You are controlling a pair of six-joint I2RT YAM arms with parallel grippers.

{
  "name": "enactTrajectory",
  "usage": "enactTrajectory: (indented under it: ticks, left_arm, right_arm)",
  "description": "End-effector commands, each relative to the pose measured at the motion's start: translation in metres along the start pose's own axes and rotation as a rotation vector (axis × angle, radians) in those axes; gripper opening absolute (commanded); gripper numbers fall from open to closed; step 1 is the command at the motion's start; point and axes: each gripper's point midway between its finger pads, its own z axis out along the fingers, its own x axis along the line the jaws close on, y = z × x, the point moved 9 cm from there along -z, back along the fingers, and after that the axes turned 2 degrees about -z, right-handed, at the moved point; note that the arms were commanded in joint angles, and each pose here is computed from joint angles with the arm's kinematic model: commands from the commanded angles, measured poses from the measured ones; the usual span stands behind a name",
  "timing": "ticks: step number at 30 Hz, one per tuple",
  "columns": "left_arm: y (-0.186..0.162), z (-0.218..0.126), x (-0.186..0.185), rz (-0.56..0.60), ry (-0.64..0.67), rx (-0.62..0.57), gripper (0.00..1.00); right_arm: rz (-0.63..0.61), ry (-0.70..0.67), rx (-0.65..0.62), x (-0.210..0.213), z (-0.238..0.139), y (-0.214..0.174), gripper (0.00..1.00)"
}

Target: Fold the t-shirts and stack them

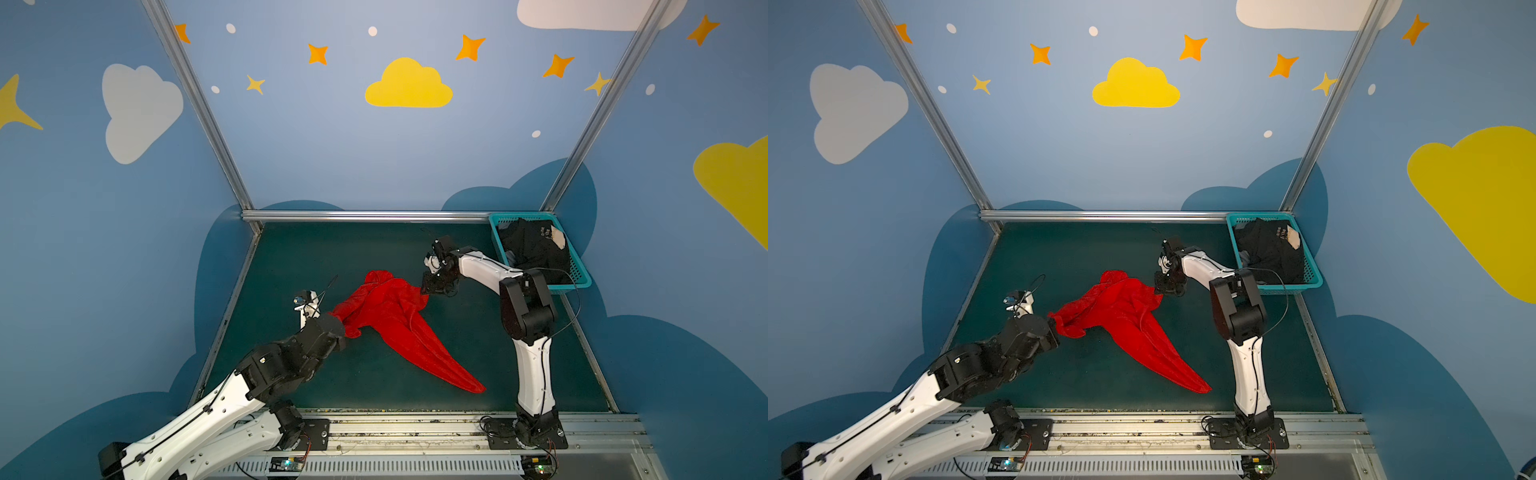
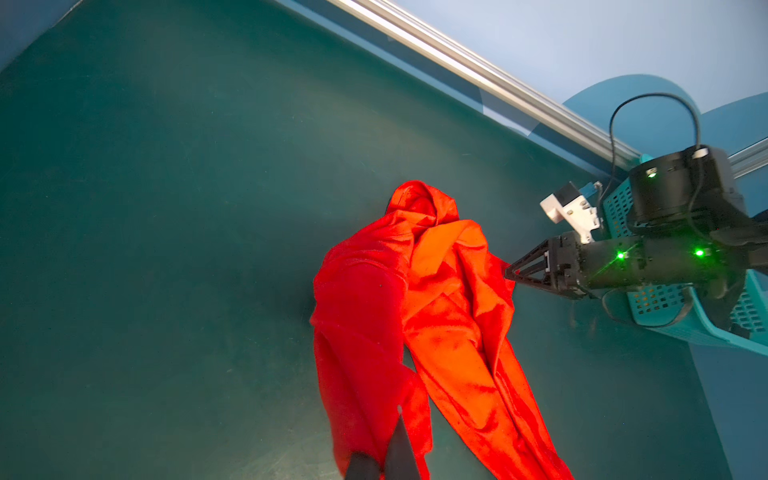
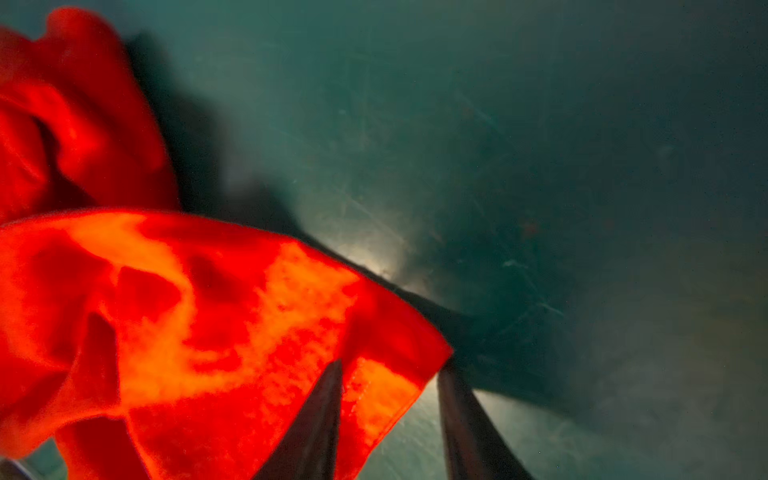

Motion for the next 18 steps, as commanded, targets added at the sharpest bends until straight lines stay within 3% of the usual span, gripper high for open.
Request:
enactTrajectory:
  ticks: [1,3,4,9,18]
  left_arm:
    - [0.006,-0.004,0.002,0.002,-0.005,-0.041,0.05]
    - [0.009,-0.006,0.001,0.006,-0.013,-0.053,0.05]
    - [0.011,-0.007,0.001,0.009,-0.018,-0.063,0.05]
    - [0.036,-0.019,-0.008,0.06,-0.018,-0.144,0.05]
    - [0.123,-0.061,-0.041,0.149,-0.016,-0.432,0.05]
  right_arm:
    - [0.012,-0.059,0.065,-0.005,0.011,-0.009,0.18]
    - [0.006,-0.059,0.06,-0.005,0.01,-0.008,0.02]
    - [-0.001,-0.058,0.054,-0.004,0.007,-0.007,0.0]
    - [-0.054,-0.047,-0.066,0.006,-0.034,0.006,0.0]
    - [-0.188,-0.014,-0.439,0.034,-0.176,0.032,0.0]
